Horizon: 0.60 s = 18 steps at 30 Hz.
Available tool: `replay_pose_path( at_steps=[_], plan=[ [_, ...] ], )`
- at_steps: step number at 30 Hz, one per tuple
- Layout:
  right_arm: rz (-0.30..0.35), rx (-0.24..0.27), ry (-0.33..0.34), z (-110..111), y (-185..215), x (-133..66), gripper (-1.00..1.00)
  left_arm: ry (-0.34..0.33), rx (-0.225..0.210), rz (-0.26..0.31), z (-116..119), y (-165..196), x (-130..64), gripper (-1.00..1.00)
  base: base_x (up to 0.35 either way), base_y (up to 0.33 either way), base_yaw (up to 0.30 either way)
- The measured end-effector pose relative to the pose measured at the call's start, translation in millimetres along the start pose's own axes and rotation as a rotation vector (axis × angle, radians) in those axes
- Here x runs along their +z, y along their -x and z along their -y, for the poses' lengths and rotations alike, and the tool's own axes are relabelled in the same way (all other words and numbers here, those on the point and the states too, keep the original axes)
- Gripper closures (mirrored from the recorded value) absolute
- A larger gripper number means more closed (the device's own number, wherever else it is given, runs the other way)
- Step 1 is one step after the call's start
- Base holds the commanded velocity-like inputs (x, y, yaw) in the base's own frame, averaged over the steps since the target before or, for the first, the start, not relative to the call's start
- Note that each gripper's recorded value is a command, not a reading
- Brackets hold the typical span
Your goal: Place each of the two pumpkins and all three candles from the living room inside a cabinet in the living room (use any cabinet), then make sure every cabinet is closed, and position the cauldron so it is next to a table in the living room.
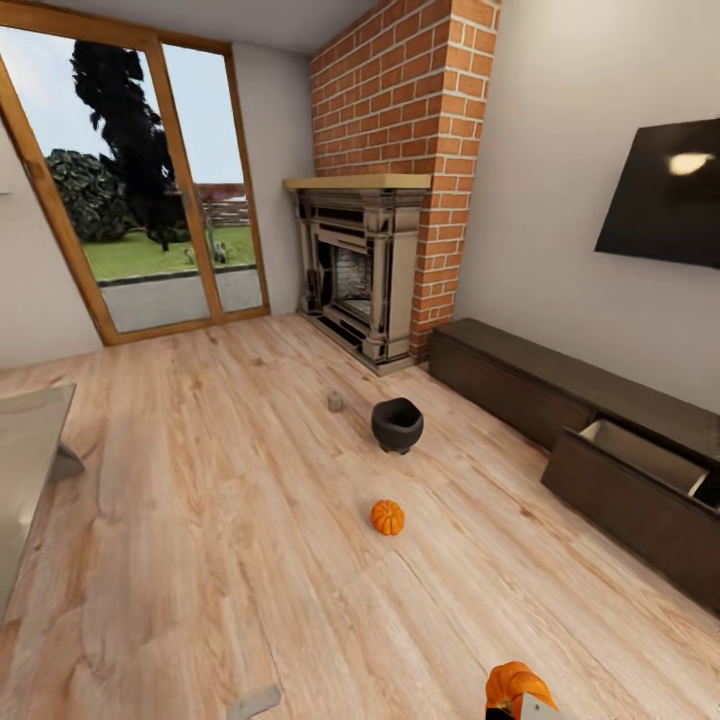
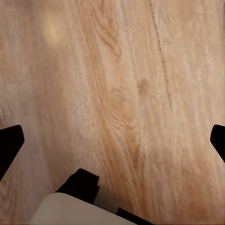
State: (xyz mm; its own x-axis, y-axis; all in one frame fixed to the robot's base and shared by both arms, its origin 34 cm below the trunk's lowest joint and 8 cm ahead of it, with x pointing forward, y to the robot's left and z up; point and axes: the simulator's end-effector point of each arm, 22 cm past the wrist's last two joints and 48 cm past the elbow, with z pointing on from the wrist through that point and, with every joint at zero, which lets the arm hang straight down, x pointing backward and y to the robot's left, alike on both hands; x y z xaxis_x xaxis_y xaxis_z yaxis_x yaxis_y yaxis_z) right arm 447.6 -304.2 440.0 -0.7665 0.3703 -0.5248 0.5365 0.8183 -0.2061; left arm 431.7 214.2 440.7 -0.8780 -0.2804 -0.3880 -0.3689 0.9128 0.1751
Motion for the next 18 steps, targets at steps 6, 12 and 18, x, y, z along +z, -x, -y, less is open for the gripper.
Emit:
replay_pose_path(
  at_steps=[6, 12, 18],
  plan=[
    [-0.002, -0.002, -0.001, 0.2, -1.4, 0.4, 1.0, 0.001, 0.001, -0.003, -0.2, -1.3, 0.6, -1.0, 0.25, 0.214, -0.269],
    [-0.007, -0.005, -0.003, 0.7, -3.6, 1.4, 1.0, 0.002, 0.003, -0.008, -0.4, -3.4, 1.7, -1.0, 0.074, 0.028, -0.254],
    [-0.012, -0.008, -0.005, 1.3, -5.9, 2.2, 1.0, 0.004, 0.005, -0.013, -0.7, -5.7, 2.6, -1.0, 0.061, 0.06, -0.243]
  ],
)
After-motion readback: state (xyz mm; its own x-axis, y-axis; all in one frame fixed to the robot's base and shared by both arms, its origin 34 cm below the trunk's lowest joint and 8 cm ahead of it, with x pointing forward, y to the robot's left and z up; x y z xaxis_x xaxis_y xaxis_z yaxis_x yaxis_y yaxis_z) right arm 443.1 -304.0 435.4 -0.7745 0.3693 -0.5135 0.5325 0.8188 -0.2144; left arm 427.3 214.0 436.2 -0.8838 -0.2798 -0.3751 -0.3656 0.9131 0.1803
